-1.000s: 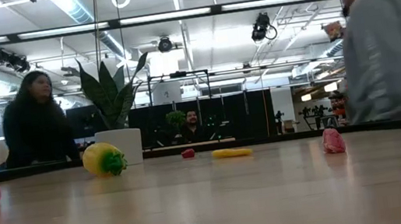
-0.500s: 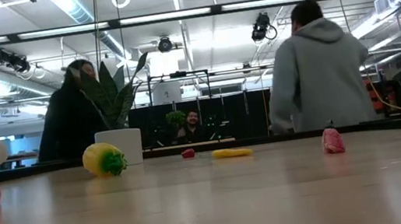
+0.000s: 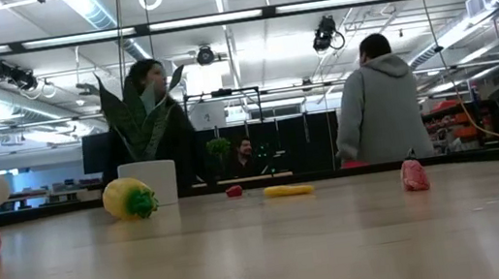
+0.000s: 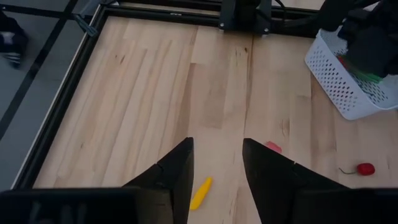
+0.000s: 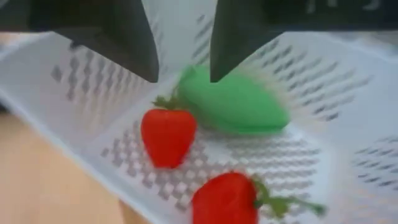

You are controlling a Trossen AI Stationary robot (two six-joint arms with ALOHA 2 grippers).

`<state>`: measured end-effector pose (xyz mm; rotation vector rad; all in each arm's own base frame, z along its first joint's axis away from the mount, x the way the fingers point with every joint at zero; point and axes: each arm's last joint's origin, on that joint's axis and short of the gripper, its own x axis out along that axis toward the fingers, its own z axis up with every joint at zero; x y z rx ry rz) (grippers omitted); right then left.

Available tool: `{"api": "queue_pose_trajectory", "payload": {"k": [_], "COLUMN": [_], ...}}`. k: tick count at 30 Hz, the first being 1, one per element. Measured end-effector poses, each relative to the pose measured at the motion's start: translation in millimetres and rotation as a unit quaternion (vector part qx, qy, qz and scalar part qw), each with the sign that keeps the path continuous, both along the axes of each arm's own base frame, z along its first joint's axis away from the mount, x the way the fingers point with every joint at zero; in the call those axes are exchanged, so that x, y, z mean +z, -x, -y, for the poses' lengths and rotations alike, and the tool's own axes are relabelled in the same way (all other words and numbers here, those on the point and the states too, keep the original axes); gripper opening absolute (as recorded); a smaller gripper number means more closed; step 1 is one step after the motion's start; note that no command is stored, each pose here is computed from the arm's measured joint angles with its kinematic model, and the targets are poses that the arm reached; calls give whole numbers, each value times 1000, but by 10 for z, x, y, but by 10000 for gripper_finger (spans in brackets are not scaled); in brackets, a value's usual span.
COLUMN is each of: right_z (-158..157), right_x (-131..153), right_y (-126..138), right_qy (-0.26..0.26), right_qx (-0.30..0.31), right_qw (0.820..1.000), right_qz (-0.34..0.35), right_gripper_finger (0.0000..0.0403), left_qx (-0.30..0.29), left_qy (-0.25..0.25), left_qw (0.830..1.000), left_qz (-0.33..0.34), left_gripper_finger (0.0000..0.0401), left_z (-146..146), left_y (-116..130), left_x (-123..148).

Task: Pick and placing Produce into tupperware
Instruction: Put the red strawberry into the white basket, then put the right pink peach into the white basket

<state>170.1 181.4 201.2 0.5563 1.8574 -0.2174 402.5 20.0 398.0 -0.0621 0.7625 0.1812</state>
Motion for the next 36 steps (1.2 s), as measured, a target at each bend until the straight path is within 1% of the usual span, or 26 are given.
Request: {"api": "queue_pose_trajectory", "payload": {"k": [3, 6, 8, 10, 13, 15, 17, 21, 23, 24, 27, 29, 31, 33, 36], "right_z": [93, 200, 288, 389, 551, 653, 746, 884, 940, 967, 1046, 1107, 1190, 1285, 1411], "right_x": [183, 444, 619, 805, 1032, 1122, 1164, 1154, 1131, 1117, 1065, 1016, 949, 892, 830], "right_y": [14, 41, 66, 85, 117, 134, 129, 18, -92, -156, -360, -484, -577, -651, -726], "right_qy": [-34, -59, -61, -53, -20, 3, 24, 69, 84, 90, 100, 109, 126, 141, 153], "right_qx": [-49, -89, -119, -144, -169, -172, -161, -125, -114, -110, -100, -100, -101, -112, -154], "right_qw": [998, 993, 987, 976, 948, 931, 920, 912, 908, 906, 900, 898, 901, 904, 903], "right_qz": [0, 42, 88, 157, 268, 323, 356, 384, 394, 399, 413, 414, 402, 389, 370], "right_gripper_finger": [168, 172, 172, 170, 167, 166, 166, 165, 165, 165, 165, 165, 165, 165, 165], "left_qx": [0, 0, 0, 0, 7, 15, 18, 41, 72, 85, 113, 109, 68, 6, -70], "left_qy": [0, 0, 0, 0, 8, 16, 22, 43, 56, 53, 19, -14, -49, -89, -141], "left_qw": [1000, 1000, 1000, 1000, 1000, 1000, 1000, 997, 994, 991, 982, 975, 972, 967, 957], "left_qz": [-2, -2, -3, -3, -2, -1, -8, -40, -68, -86, -152, -194, -220, -237, -244], "left_gripper_finger": [151, 155, 156, 156, 152, 150, 147, 151, 159, 163, 178, 187, 194, 198, 197], "left_z": [-2, 0, 0, 0, -1, 6, 25, 30, 8, -8, -77, -120, -150, -163, -201], "left_y": [3, 3, 4, 4, 5, 5, 15, 67, 118, 150, 269, 341, 368, 370, 342], "left_x": [-3, -3, -4, -4, -5, -6, -17, -65, -104, -125, -188, -216, -224, -226, -224]}}
